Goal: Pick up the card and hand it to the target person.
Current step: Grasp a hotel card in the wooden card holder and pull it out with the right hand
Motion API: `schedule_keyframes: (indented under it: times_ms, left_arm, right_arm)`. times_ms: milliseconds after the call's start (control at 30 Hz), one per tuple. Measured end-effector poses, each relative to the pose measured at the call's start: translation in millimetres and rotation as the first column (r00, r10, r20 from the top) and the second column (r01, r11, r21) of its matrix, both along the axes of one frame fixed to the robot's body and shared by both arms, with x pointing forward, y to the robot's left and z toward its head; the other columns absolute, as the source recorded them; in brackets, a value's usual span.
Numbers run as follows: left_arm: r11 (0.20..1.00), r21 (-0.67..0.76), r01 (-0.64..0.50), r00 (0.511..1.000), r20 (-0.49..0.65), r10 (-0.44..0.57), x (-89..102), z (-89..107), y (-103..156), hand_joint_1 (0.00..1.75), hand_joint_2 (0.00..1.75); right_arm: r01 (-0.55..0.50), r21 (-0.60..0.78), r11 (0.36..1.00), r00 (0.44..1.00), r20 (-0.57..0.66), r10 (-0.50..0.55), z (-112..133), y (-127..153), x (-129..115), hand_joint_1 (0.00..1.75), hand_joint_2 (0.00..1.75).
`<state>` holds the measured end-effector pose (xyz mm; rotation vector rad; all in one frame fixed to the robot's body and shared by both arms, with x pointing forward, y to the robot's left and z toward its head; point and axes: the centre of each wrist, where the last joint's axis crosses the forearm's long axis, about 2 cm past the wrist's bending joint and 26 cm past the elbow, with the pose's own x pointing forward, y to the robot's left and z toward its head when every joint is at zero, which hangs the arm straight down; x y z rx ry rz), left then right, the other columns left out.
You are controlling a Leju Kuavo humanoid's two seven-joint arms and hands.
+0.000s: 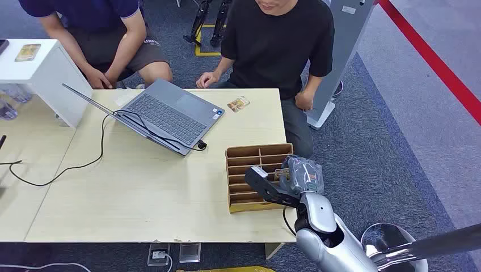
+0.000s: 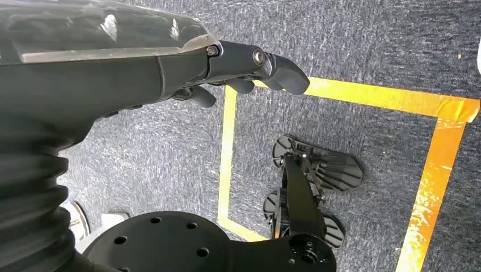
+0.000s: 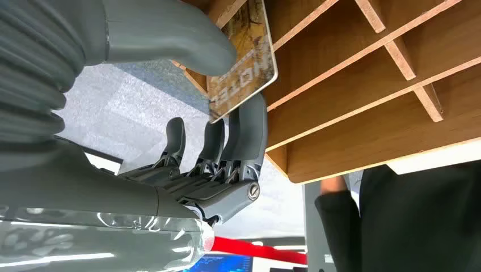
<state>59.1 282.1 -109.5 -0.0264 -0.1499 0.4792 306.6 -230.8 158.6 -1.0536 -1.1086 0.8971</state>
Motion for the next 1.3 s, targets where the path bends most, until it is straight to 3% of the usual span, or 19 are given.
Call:
schedule_keyframes:
  times_ms: [367, 733, 1300]
  left_arm:
    - [1.000, 0.000, -0.003, 1.000, 0.002, 0.003, 0.2, 0.0, 0.0, 0.00, 1.75]
    - [1.000, 0.001, -0.004, 1.000, 0.005, 0.004, 0.3, 0.0, 0.0, 0.00, 1.75]
    - [1.000, 0.005, -0.026, 1.000, 0.015, 0.026, 0.3, 0.0, 0.0, 0.00, 1.75]
  right_arm:
    - [0.005, 0.004, 1.000, 1.000, -0.005, -0.005, -2.5, -0.7, 0.5, 1.27, 1.75]
    - [0.006, 0.017, 1.000, 1.000, -0.009, -0.006, -2.6, -0.8, 0.9, 1.72, 1.75]
    - [-0.004, 0.102, 0.995, 1.000, 0.010, 0.003, -0.7, 1.7, 2.9, 1.73, 1.75]
